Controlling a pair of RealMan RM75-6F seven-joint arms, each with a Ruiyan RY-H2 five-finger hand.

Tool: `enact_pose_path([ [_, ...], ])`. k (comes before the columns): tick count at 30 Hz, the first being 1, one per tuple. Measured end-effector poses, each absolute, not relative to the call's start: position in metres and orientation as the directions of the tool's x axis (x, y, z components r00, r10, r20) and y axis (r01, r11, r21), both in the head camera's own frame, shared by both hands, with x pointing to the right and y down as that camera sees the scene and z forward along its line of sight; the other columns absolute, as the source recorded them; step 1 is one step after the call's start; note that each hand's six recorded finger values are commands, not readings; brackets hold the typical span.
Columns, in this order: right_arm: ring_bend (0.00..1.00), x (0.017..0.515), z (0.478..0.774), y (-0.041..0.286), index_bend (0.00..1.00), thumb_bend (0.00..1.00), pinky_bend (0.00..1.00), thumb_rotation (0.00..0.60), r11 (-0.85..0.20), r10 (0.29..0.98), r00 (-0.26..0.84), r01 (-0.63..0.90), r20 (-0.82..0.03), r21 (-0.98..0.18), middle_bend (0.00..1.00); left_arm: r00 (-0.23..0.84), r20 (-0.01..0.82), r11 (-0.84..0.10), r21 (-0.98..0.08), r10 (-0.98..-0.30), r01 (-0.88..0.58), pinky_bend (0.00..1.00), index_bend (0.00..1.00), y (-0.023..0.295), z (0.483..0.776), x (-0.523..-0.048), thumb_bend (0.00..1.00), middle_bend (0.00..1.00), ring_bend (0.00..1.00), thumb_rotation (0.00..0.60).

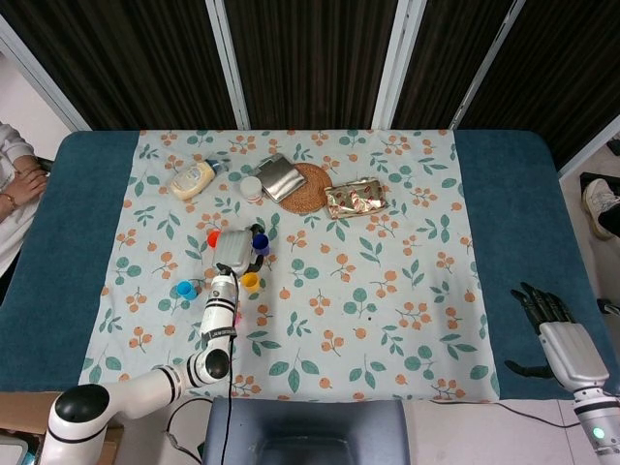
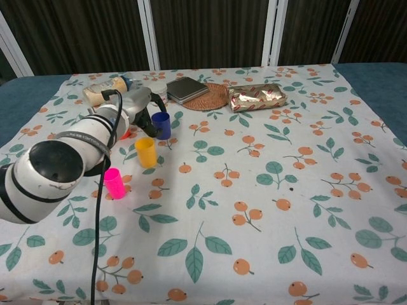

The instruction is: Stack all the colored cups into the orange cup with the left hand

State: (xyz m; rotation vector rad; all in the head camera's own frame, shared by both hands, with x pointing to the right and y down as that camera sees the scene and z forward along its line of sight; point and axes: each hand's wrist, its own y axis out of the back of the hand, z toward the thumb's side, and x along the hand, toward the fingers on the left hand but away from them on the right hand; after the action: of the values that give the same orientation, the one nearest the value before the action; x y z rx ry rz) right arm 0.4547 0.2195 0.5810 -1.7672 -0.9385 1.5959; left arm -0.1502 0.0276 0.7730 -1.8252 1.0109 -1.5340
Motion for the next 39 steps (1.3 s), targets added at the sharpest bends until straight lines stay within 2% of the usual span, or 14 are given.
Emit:
enact_pose_path([
  [5,0.0,0.455,0.58,0.219,0.0,0.19,0.0,0.6,-0.587,0.809,0.039,0.125,-0.587,-0.8,0.0,0.058,0.565,-0.564,-0.8,-0.823,-0.206,1.0,0.35,0.026,0.776,-0.149,0.36,1.0,1.0,0.6],
  [19,0.0,0.456,0.579,0.218,0.0,0.19,0.0,0.6,-0.581,0.813,0.036,0.127,-0.581,-0.804,0.0,0.05,0.545,-0.539,-0.803,-0.837,-0.254,1.0,0.51,0.022,0.783,-0.149,0.36,1.0,1.0,0.6],
  [28,0.0,0.456,0.582,0.218,0.0,0.19,0.0,0.6,-0.59,0.806,0.035,0.122,-0.591,-0.798,0.0,0.074,0.485,-0.483,-0.819,-0.871,-0.31,1.0,0.53,0.01,0.758,-0.152,0.36,1.0,1.0,0.6],
  [35,0.0,0.453,0.581,0.219,0.0,0.19,0.0,0.6,-0.589,0.807,0.041,0.12,-0.589,-0.799,0.0,0.049,0.442,-0.436,-0.849,-0.895,-0.3,1.0,0.52,-0.004,0.723,-0.197,0.36,1.0,1.0,0.6],
  [39,0.0,0.453,0.581,0.22,0.0,0.19,0.0,0.6,-0.589,0.808,0.043,0.121,-0.588,-0.799,0.0,-0.002,0.47,-0.453,-0.851,-0.882,-0.266,1.0,0.52,0.004,0.725,-0.235,0.36,1.0,1.0,0.6],
])
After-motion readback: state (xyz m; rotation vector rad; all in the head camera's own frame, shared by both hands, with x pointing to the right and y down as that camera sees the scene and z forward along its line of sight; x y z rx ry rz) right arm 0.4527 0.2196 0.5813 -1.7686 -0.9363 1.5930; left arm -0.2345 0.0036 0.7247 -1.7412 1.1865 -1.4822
